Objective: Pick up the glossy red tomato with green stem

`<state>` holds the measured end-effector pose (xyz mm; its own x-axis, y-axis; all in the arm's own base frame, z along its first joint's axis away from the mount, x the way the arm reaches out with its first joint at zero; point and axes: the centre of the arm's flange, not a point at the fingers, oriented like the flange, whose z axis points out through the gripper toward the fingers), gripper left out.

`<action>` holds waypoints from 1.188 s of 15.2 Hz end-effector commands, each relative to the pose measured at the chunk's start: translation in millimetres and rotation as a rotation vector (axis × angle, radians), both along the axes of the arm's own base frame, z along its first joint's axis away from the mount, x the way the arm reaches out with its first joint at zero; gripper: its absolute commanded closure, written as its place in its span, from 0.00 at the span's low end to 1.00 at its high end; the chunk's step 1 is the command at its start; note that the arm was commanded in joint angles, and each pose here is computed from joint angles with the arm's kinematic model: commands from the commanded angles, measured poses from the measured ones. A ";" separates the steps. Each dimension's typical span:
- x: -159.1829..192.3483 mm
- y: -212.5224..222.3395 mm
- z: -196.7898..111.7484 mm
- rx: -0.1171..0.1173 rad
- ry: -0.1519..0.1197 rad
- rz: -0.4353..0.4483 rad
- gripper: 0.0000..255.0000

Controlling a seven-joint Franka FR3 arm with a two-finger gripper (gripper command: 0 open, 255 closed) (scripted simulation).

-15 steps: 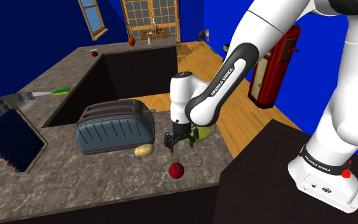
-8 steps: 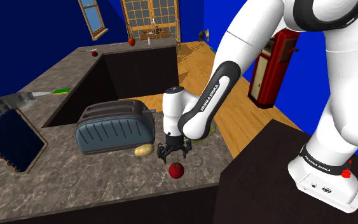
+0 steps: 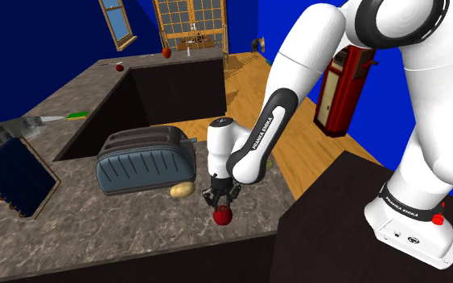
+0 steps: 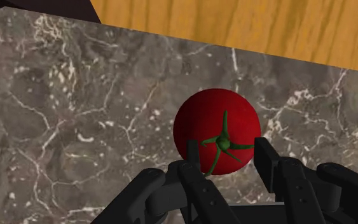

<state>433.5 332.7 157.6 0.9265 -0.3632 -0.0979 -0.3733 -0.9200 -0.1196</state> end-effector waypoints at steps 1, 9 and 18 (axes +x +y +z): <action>0.0 0.0 -0.9 0.000 0.000 0.000 1.00; -0.4 0.4 4.8 0.000 0.000 0.000 1.00; -0.4 0.4 52.3 0.000 0.000 0.000 1.00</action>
